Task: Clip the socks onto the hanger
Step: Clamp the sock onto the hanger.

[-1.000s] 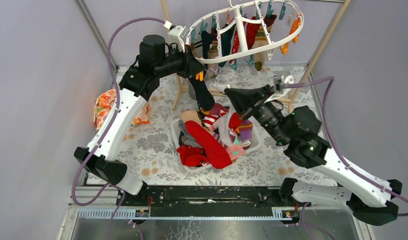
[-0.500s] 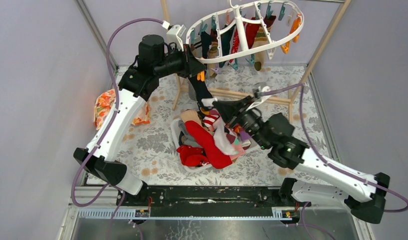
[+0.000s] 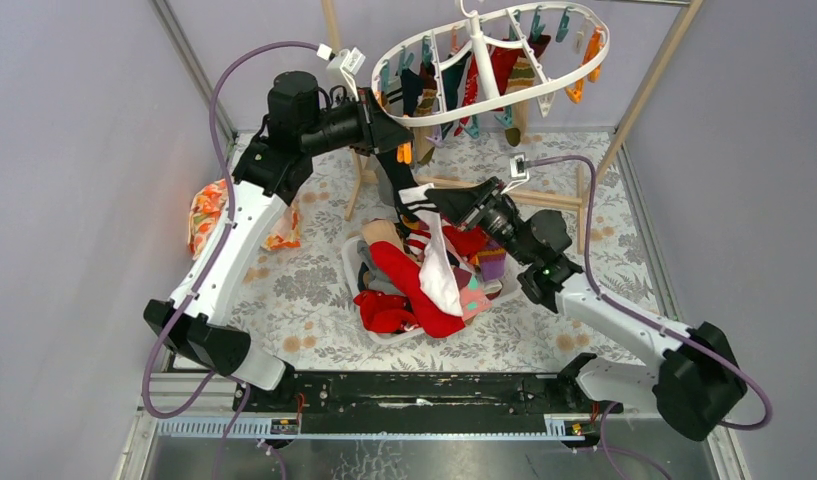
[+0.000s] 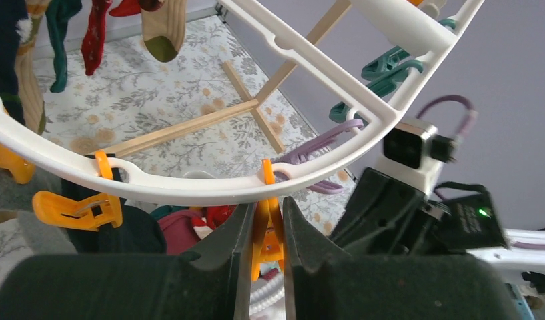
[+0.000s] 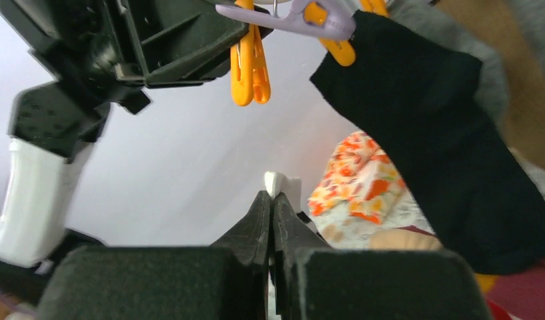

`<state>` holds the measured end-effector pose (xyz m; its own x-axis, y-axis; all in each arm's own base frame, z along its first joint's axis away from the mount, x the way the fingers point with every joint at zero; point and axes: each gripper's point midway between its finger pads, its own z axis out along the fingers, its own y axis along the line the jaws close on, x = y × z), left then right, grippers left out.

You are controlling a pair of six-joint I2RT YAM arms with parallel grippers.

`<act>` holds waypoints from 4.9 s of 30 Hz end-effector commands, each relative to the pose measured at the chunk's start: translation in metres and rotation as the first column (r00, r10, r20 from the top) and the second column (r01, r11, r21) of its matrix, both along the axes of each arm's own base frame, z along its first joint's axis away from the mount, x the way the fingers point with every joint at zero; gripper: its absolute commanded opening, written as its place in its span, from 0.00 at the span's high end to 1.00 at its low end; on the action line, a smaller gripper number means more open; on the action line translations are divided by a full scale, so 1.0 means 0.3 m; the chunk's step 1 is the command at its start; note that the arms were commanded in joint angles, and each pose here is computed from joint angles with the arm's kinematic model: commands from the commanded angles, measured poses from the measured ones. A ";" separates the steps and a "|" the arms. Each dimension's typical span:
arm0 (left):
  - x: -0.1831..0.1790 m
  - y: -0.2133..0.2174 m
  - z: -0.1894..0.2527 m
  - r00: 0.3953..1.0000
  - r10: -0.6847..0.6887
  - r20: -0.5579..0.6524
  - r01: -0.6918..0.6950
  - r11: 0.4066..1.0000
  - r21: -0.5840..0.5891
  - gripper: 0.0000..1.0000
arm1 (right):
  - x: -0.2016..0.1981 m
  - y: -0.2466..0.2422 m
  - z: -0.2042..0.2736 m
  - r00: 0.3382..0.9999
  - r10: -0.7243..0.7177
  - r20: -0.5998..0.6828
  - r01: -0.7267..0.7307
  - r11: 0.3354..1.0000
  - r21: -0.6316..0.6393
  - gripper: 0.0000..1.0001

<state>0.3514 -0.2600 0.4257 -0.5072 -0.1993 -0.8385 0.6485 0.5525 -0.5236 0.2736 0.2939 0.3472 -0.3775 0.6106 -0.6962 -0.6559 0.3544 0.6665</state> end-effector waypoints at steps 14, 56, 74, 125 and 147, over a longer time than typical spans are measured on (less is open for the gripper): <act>-0.052 -0.015 0.057 0.988 -0.154 -0.006 0.151 0.976 -0.158 1.00 | -0.053 -0.004 0.188 0.802 0.580 0.144 -0.589 0.724 0.360 1.00; -0.104 -0.021 0.083 0.966 -0.259 -0.022 0.246 0.939 -0.238 1.00 | 0.070 0.020 0.235 0.828 0.539 0.153 -0.546 0.714 0.438 1.00; -0.104 -0.005 0.095 0.965 -0.261 0.001 0.254 0.939 -0.231 1.00 | 0.046 0.021 0.215 0.806 0.576 0.135 -0.575 0.708 0.410 1.00; -0.123 -0.019 0.091 0.946 -0.325 0.002 0.313 0.907 -0.282 1.00 | 0.115 0.002 0.264 0.864 0.478 0.161 -0.488 0.714 0.501 1.00; -0.053 0.012 0.074 0.986 -0.167 0.016 0.166 0.958 -0.234 0.66 | 0.085 0.008 0.290 0.853 0.490 0.181 -0.509 0.702 0.499 1.00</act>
